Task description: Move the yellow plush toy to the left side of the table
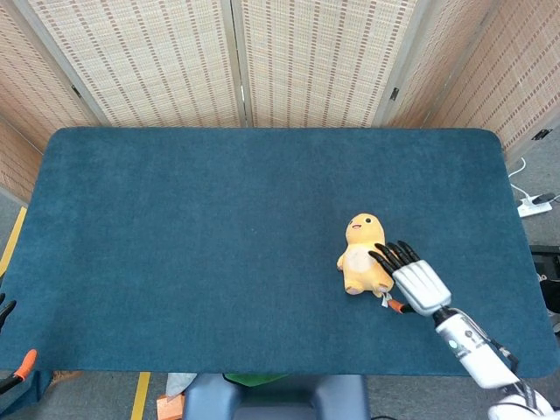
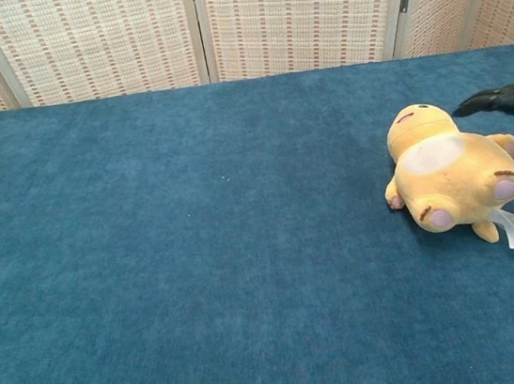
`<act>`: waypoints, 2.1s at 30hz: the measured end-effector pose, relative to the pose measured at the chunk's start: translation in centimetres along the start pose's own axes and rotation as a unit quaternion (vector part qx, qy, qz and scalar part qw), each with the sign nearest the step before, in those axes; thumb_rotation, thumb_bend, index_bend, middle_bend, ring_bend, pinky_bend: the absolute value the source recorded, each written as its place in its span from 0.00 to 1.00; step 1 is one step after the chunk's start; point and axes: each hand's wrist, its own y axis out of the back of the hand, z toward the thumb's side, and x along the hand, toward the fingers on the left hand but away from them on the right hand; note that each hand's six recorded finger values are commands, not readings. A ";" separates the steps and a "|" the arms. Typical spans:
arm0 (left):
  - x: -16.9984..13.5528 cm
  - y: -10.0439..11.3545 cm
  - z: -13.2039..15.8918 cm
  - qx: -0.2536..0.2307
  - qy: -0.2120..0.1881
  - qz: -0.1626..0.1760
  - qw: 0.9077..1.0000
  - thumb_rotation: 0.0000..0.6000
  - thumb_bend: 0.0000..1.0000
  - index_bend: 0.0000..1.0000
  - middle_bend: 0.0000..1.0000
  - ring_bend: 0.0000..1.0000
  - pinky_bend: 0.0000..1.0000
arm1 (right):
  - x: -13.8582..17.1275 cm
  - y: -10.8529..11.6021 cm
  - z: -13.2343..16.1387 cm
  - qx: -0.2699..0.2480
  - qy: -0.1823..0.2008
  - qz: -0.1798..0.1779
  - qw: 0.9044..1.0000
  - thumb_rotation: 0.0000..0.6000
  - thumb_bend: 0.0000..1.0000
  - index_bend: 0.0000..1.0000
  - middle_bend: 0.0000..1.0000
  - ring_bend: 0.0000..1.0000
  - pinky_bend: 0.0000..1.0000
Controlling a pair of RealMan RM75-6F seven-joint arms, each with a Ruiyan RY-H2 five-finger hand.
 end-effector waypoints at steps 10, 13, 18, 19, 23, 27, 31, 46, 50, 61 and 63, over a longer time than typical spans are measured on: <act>-0.1 -0.1 -0.3 -0.002 0.006 -0.004 1.000 1.00 0.35 0.00 0.05 0.04 0.18 | -5.6 -1.2 2.5 0.068 0.007 0.013 0.998 1.00 0.54 0.36 0.56 0.54 0.84; -0.1 -0.1 -0.3 -0.002 0.006 -0.005 1.000 1.00 0.35 0.00 0.05 0.04 0.18 | -5.9 -0.7 2.9 0.085 0.011 -0.023 0.996 1.00 0.65 0.53 0.68 0.65 0.94; -0.1 -0.1 -0.2 -0.003 0.005 -0.003 1.000 1.00 0.35 0.00 0.05 0.04 0.18 | -5.8 0.7 4.5 0.095 0.049 -0.087 0.990 1.00 0.72 0.61 0.73 0.70 1.00; -0.1 -0.1 -0.2 -0.003 0.005 -0.003 1.000 1.00 0.35 0.00 0.05 0.04 0.18 | -5.7 1.1 5.2 0.092 0.066 -0.103 0.988 1.00 0.73 0.61 0.73 0.70 1.00; -0.1 0.0 -0.2 -0.006 0.004 -0.002 1.000 1.00 0.35 0.00 0.05 0.04 0.18 | -5.4 2.2 8.6 0.082 0.136 -0.145 0.977 1.00 0.73 0.61 0.72 0.70 1.00; -0.2 0.0 -0.1 -0.007 0.001 -0.004 1.000 1.00 0.35 0.00 0.05 0.04 0.18 | -5.5 2.5 12.9 0.066 0.204 -0.149 0.965 1.00 0.72 0.61 0.71 0.70 1.00; -0.2 0.1 -0.1 -0.011 0.000 -0.006 1.000 1.00 0.35 0.00 0.05 0.04 0.18 | -6.0 1.3 16.8 0.050 0.249 -0.118 0.960 1.00 0.72 0.61 0.70 0.69 0.99; -0.5 0.0 0.0 -0.020 -0.010 -0.016 1.000 1.00 0.35 0.00 0.05 0.04 0.18 | -8.3 -2.7 22.4 0.094 0.264 -0.058 0.958 1.00 0.26 0.00 0.00 0.00 0.19; -0.6 0.0 0.1 -0.021 -0.012 -0.015 1.000 1.00 0.35 0.00 0.05 0.04 0.18 | -8.0 -2.8 22.1 0.082 0.243 -0.021 0.966 1.00 0.14 0.00 0.00 0.00 0.01; -0.6 -0.1 0.6 -0.011 -0.023 -0.011 1.000 1.00 0.35 0.00 0.05 0.04 0.18 | -3.2 0.4 18.0 0.027 0.219 -0.005 0.975 1.00 0.09 0.00 0.00 0.00 0.00; -0.5 -0.2 0.7 -0.009 -0.029 -0.012 0.999 1.00 0.35 0.00 0.05 0.04 0.19 | -1.7 0.8 16.0 0.026 0.201 -0.015 0.979 1.00 0.09 0.00 0.00 0.00 0.00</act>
